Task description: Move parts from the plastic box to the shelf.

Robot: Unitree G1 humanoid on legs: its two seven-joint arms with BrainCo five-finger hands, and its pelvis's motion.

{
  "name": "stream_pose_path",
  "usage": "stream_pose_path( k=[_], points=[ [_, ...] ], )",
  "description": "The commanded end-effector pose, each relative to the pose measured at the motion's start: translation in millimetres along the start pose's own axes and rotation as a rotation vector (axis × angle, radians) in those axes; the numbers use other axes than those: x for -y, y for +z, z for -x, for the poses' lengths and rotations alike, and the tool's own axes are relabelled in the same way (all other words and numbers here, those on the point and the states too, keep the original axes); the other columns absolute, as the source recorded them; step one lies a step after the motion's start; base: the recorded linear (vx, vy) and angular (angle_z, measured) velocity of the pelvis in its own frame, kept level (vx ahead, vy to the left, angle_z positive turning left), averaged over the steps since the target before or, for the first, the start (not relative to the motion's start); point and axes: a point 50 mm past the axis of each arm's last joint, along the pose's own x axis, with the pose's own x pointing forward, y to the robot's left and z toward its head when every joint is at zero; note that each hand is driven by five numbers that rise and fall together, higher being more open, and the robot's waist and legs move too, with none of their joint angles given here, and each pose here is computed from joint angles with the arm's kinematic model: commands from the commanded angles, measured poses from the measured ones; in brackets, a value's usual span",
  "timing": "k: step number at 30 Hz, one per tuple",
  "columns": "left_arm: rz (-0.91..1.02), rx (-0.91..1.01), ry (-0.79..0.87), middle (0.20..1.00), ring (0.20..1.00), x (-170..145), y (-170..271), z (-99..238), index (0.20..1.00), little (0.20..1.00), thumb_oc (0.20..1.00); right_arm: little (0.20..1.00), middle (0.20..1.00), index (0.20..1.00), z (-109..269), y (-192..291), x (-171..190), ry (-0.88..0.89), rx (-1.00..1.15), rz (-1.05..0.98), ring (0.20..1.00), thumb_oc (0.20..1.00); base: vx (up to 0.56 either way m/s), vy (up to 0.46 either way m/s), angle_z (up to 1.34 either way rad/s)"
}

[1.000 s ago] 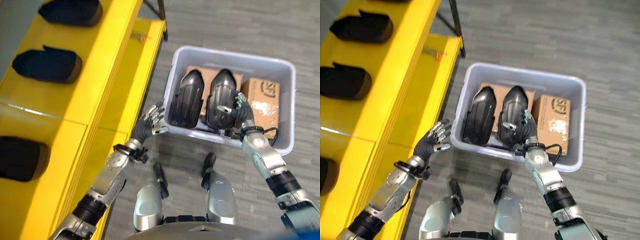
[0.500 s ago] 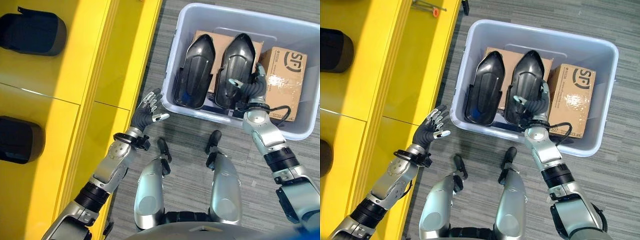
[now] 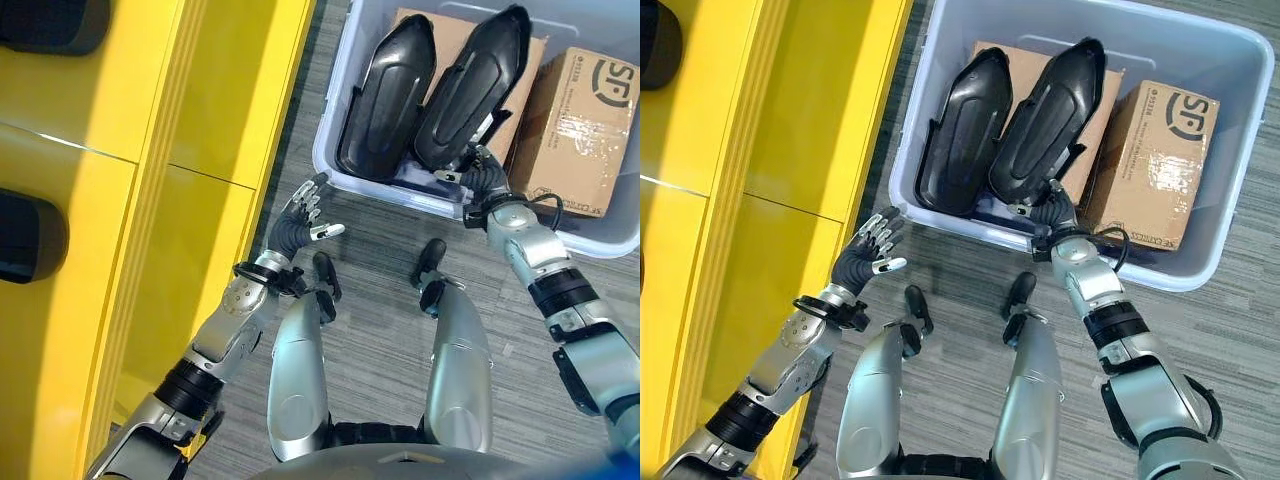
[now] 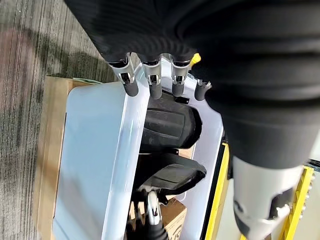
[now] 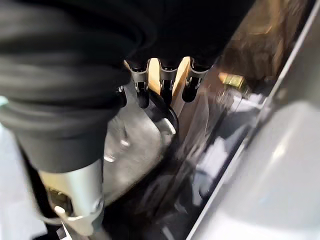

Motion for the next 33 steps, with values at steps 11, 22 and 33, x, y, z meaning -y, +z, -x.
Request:
stream_pose_path(
  k=[11, 22, 33],
  points=[
    [0.04, 0.082, -0.069, 1.0, 1.0, 23.6, 10.1, -1.9, 1.0, 1.0, 1.0, 1.0, 1.0, 1.0, 6.0, 43.5, 30.6, -0.528, 0.274, -0.104, 1.0, 1.0, 0.0, 0.044, 0.02],
    [0.12, 0.122, -0.019, 1.0, 1.0, 40.5, 3.1, 1.7, 1.0, 1.0, 1.0, 1.0, 1.0, 1.0, 48.7, 45.9, 23.2, -0.685, 0.511, -0.087, 1.0, 1.0, 0.03, 0.107, -0.18],
    [0.136, 0.099, -0.02, 1.0, 1.0, 40.6, -2.1, -1.4, 1.0, 1.0, 1.0, 1.0, 1.0, 1.0, 35.4, 19.4, 19.5, -0.616, 0.337, -0.099, 1.0, 1.0, 0.02, 0.019, -0.05]
  ],
)
